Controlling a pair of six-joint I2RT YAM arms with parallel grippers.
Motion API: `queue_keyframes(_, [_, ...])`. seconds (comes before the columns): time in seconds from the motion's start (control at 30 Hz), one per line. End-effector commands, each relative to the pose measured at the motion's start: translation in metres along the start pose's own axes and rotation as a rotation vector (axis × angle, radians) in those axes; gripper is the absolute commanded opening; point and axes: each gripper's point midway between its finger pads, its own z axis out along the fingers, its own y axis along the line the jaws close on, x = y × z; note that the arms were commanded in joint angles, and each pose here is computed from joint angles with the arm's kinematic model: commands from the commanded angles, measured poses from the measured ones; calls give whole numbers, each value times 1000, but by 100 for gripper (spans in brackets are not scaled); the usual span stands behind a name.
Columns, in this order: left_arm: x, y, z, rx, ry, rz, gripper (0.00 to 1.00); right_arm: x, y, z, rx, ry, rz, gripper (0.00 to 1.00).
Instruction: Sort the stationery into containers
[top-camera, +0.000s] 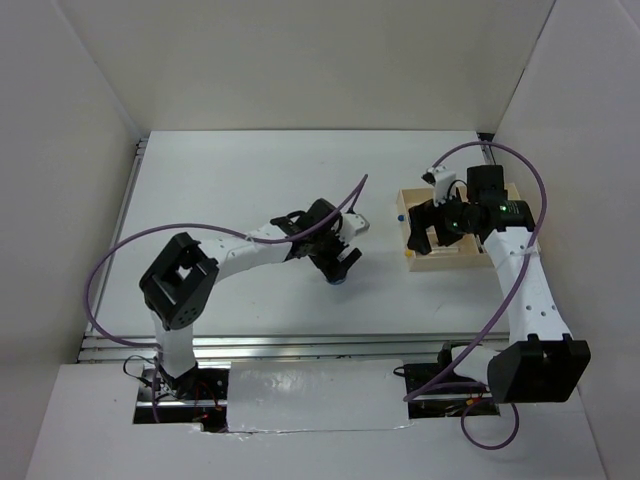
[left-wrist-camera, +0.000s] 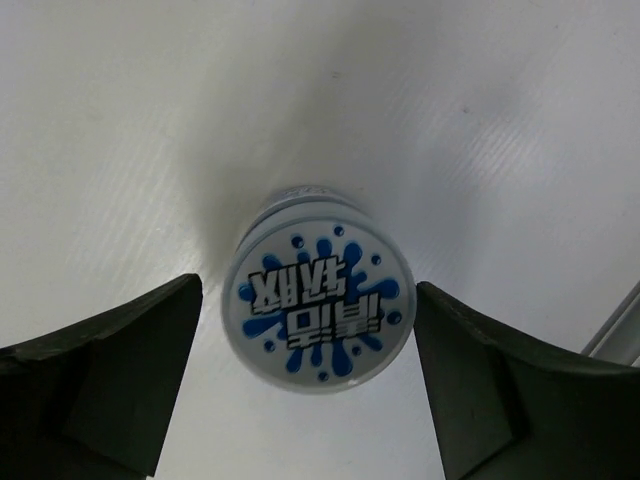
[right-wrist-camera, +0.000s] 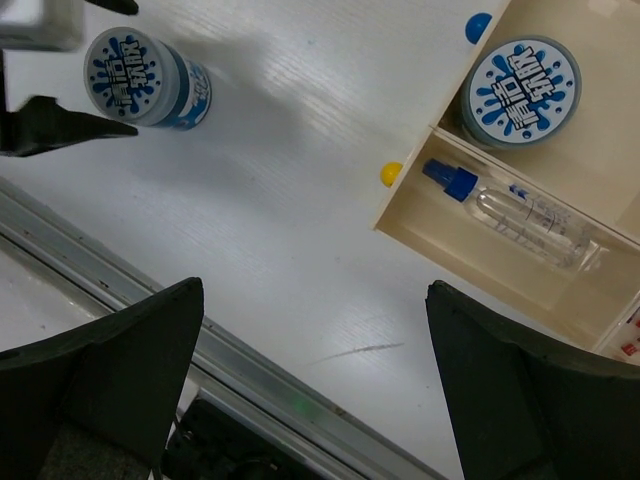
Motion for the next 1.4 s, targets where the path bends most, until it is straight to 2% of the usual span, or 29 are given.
queue_keyframes(0.0, [-46,1,-54,28,-155,11,99,-9,-2,-2,23,-37,-44,98])
queue_keyframes(0.07, [-59,-3,-78,69,-206,26,99,-15,7,-1,0,-43,-70,99])
queue_keyframes(0.2, [-94,4,-160,62,-393,52,99,-19,27,16,-44,-11,-143,100])
queue_keyframes(0.3, [-97,39,-201,-2,-460,-9,99,-20,53,37,-111,31,-204,100])
queue_keyframes(0.4, [-69,97,-228,-105,-454,-137,99,-18,80,62,-175,96,-256,100])
queue_keyframes(0.5, [-39,125,-241,-147,-452,-243,99,-16,100,88,-200,160,-271,100])
queue_keyframes(0.7, [4,142,-247,-200,-457,-384,99,-16,131,133,-224,249,-264,100])
queue_keyframes(1.1, [11,150,-240,-212,-453,-438,99,-2,146,180,-166,336,-274,100])
queue_keyframes(1.37, [13,152,-236,-218,-436,-434,99,-2,149,196,-162,345,-277,100])
